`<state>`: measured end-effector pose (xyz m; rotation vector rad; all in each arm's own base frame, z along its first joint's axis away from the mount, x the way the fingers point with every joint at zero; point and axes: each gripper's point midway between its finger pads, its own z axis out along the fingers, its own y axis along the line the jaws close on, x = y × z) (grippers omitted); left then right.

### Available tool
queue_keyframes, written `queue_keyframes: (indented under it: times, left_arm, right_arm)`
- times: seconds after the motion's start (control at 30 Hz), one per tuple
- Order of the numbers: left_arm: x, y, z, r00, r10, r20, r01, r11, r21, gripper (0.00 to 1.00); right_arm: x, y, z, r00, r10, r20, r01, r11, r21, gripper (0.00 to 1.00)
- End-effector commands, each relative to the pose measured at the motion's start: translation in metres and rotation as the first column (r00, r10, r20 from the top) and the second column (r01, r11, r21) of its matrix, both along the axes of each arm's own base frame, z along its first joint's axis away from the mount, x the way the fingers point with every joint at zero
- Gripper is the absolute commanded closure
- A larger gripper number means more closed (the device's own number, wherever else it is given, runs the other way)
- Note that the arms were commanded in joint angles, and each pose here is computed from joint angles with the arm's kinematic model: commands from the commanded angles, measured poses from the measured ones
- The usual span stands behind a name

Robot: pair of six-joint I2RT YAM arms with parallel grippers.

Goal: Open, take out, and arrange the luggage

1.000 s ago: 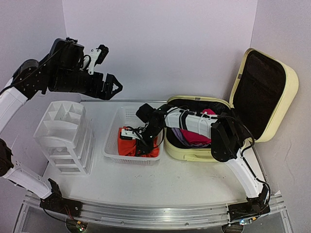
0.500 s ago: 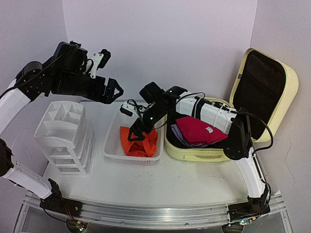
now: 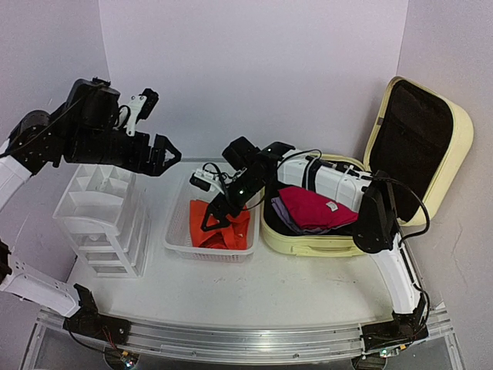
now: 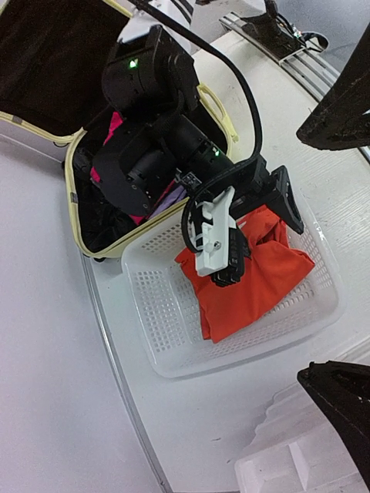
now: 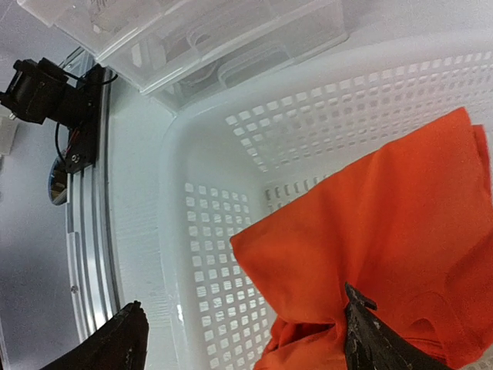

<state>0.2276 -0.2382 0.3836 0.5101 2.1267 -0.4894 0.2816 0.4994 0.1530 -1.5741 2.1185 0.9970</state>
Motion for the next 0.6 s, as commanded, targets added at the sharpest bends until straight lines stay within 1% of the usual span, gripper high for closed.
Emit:
queue_keyframes:
  times: [0.0,0.07,0.1,0.2,0.23,0.27,0.33,0.37,0.43,0.47,0.53,0.57]
  left_arm:
    - [-0.003,0.017,0.014,0.997,0.073,0.012,-0.072,0.995,-0.072,0.04]
    - [-0.002,0.016,0.008,0.997,0.08,-0.003,-0.08,0.995,-0.065,0.04]
    - [-0.001,0.014,0.005,0.997,0.078,-0.01,-0.078,0.995,-0.055,0.04]
    - [0.005,0.005,-0.006,0.996,0.076,-0.041,-0.077,0.997,-0.026,0.07]
    - [0.008,0.005,-0.01,0.994,0.092,-0.062,-0.093,0.995,-0.02,0.08]
    - [0.011,0.003,-0.016,0.99,0.095,-0.1,-0.099,0.995,-0.027,0.11]
    - [0.02,0.0,-0.031,0.975,0.106,-0.196,-0.119,0.991,-0.055,0.18]
    - [0.026,0.002,-0.041,0.961,0.116,-0.252,-0.138,0.988,-0.069,0.22]
    - [0.036,0.0,-0.062,0.927,0.106,-0.359,-0.146,0.986,-0.085,0.35]
    - [0.04,-0.002,-0.07,0.916,0.096,-0.39,-0.139,0.987,-0.083,0.41]
    - [0.049,-0.011,-0.086,0.902,0.079,-0.425,-0.112,0.992,-0.053,0.52]
    - [0.052,-0.015,-0.095,0.893,0.07,-0.445,-0.097,0.995,-0.039,0.56]
  right_arm:
    - [-0.023,0.011,0.004,0.989,0.053,-0.137,-0.044,0.997,0.064,0.13]
    - [-0.022,0.013,0.002,0.986,0.034,-0.165,-0.025,0.998,0.056,0.13]
    - [-0.017,0.011,-0.006,0.988,-0.005,-0.155,0.008,1.0,0.023,0.13]
    - [0.009,-0.002,-0.027,0.989,-0.138,-0.05,0.133,0.987,-0.093,0.12]
    - [0.012,-0.003,-0.025,0.987,-0.153,-0.042,0.148,0.984,-0.095,0.12]
    - [0.009,0.001,-0.017,0.988,-0.134,-0.071,0.13,0.989,-0.065,0.13]
    - [-0.014,0.012,0.006,0.983,-0.019,-0.184,0.027,0.999,0.045,0.21]
    - [-0.024,0.015,0.014,0.972,0.034,-0.233,-0.013,0.996,0.091,0.26]
    - [-0.032,0.016,0.017,0.958,0.063,-0.278,-0.032,0.993,0.112,0.44]
    - [-0.032,0.014,0.015,0.958,0.054,-0.281,-0.026,0.994,0.102,0.5]
    - [-0.034,0.008,0.008,0.959,0.046,-0.278,-0.025,0.997,0.078,0.51]
    - [-0.035,0.005,0.006,0.963,0.039,-0.268,-0.022,0.997,0.067,0.47]
